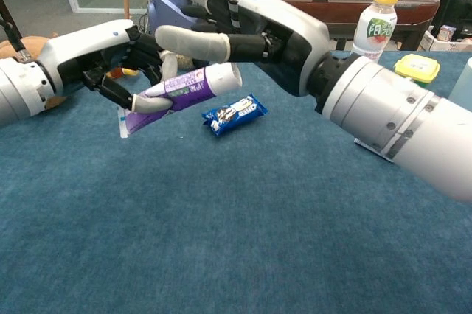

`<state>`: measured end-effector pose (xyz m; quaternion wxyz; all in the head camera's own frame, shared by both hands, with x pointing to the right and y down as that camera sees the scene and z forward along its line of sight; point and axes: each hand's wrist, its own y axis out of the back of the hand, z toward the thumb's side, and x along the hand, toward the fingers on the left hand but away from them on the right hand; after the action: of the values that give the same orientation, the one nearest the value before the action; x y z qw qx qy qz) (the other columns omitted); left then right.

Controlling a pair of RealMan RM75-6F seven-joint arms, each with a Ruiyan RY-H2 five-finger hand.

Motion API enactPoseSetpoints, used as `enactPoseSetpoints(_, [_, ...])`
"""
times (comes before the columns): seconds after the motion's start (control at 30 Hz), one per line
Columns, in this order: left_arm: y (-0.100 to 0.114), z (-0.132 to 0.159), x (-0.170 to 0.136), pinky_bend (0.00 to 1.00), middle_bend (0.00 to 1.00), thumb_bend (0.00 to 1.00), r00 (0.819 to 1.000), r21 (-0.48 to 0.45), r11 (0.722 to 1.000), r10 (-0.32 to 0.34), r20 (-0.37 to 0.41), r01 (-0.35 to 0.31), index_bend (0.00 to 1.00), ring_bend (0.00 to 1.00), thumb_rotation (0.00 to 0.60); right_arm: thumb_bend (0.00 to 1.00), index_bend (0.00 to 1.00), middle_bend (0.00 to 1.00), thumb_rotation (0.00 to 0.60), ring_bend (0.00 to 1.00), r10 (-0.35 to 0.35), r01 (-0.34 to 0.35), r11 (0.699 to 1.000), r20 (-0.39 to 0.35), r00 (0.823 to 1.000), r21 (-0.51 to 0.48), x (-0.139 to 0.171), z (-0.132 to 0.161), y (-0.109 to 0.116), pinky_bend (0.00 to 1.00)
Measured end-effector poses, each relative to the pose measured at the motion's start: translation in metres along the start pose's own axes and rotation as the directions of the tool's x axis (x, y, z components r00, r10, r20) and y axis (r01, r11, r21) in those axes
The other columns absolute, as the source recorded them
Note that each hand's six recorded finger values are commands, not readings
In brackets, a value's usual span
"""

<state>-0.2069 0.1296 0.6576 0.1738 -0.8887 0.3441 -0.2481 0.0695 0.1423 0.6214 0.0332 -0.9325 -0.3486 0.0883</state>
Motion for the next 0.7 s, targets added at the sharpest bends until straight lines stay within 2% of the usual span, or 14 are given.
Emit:
enactPoseSetpoints(0.3, [-0.007,-0.011,0.002,0.4,0.67,0.4,0.999,0.072,0.996,-0.055,-0.002,0.055,0.61,0.43,0.6,0.0,0.0,0.0,0.459,0.0,-0.023,0.022,0.995,0.009,1.0,0.099,0.015,0.004,0.029,0.0])
enactPoseSetpoints(0.43, [-0.01,-0.021,0.003,0.4,0.66,0.4,0.996,0.143,0.986,-0.088,-0.025,0.091,0.61,0.43,0.6,0.0,0.0,0.0,0.459,0.0,-0.038,0.035,0.987,0.018,0.999,0.16,0.021,0.005,0.049,0.0])
enactPoseSetpoints(0.53, [-0.011,-0.033,0.004,0.4,0.65,0.4,0.993,0.231,0.966,-0.11,-0.051,0.119,0.6,0.42,0.6,0.0,0.0,0.0,0.459,0.0,-0.053,0.045,0.976,0.029,0.998,0.215,0.026,0.006,0.066,0.0])
enactPoseSetpoints(0.7, [-0.012,-0.059,0.005,0.4,0.63,0.4,0.984,0.373,0.913,-0.133,-0.116,0.167,0.58,0.42,0.6,0.0,0.0,0.0,0.459,0.0,-0.076,0.057,0.952,0.053,0.996,0.301,0.037,0.008,0.092,0.0])
